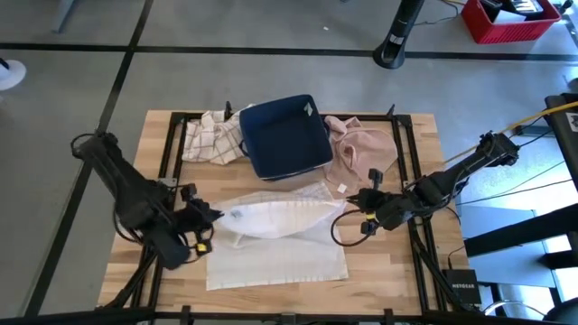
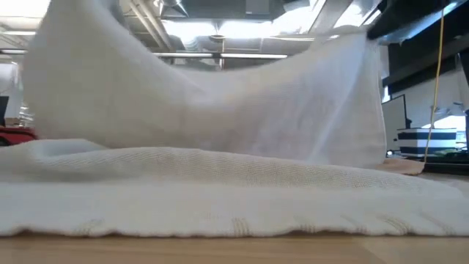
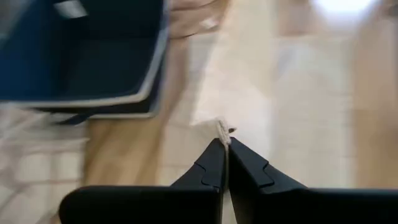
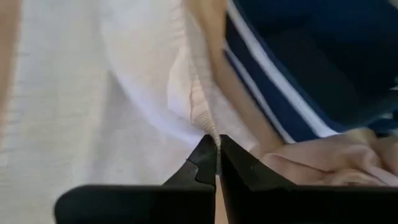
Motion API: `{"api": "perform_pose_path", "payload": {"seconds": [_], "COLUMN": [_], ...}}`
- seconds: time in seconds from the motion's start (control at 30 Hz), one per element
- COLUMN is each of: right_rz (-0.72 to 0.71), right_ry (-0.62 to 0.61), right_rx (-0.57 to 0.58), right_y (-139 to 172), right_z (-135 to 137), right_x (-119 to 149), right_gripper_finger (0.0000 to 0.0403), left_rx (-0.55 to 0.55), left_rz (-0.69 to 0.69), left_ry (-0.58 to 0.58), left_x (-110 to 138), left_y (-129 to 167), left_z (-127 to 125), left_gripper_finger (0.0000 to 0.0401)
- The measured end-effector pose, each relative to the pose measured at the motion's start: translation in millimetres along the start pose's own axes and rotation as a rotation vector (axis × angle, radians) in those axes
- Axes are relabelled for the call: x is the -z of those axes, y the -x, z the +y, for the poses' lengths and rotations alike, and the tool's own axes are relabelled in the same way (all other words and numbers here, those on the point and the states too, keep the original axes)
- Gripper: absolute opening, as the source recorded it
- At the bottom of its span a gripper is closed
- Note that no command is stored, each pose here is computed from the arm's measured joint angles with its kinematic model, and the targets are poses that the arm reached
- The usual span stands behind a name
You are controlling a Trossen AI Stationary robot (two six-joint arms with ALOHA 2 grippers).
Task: Fold towel
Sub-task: Fold the white with gray pattern towel on the table
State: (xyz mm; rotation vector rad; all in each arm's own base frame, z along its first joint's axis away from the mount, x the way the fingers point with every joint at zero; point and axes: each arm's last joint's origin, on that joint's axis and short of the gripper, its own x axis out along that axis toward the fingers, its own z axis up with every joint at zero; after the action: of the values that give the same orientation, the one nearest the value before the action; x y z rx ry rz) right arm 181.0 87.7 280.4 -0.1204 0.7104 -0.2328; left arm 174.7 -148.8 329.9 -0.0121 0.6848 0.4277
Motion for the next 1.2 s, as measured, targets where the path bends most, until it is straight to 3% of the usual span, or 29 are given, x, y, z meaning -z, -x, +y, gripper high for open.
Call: {"api": "perform_pose_path", "payload": {"seconds": [0.1, 0.2, 0.33, 0.43, 0.57, 0.77, 0.97, 1.07, 1.2], "right_rz": [-0.044, -0.102, -0.123, -0.088, -0.035, 0.029, 0.106, 0.135, 0.193], "right_ry": [0.027, 0.048, 0.104, 0.141, 0.113, -0.013, -0.089, -0.107, -0.147], "right_rx": [0.147, 0.334, 0.545, 0.631, 0.745, 0.702, 0.691, 0.649, 0.537], "right_y": [-4, -9, -15, -23, -33, -51, -72, -77, -61], "right_z": [-5, -14, -30, -46, -74, -112, -141, -146, -144], "right_x": [2, 0, -8, -15, -21, -22, -16, -13, -23], "right_gripper_finger": [0.0007, 0.0007, 0.0007, 0.0007, 0.0007, 0.0012, 0.0078, 0.0130, 0.0192], "left_rx": [-0.169, -0.327, -0.481, -0.566, -0.693, -0.827, -0.886, -0.842, -0.645], "left_rz": [-0.058, -0.219, -0.460, -0.517, -0.452, -0.301, -0.059, 0.083, 0.300], "left_ry": [-0.031, -0.043, -0.074, -0.082, -0.111, -0.156, -0.099, 0.005, 0.117], "left_x": [18, 25, 16, 7, -3, -6, -1, 0, -5], "left_y": [-20, -33, -35, -36, -44, -64, -84, -90, -89], "left_z": [-1, 5, 21, 38, 63, 86, 110, 117, 112], "left_gripper_finger": [0.0005, 0.0005, 0.0005, 0.0005, 0.0005, 0.0005, 0.0051, 0.0098, 0.0152]}}
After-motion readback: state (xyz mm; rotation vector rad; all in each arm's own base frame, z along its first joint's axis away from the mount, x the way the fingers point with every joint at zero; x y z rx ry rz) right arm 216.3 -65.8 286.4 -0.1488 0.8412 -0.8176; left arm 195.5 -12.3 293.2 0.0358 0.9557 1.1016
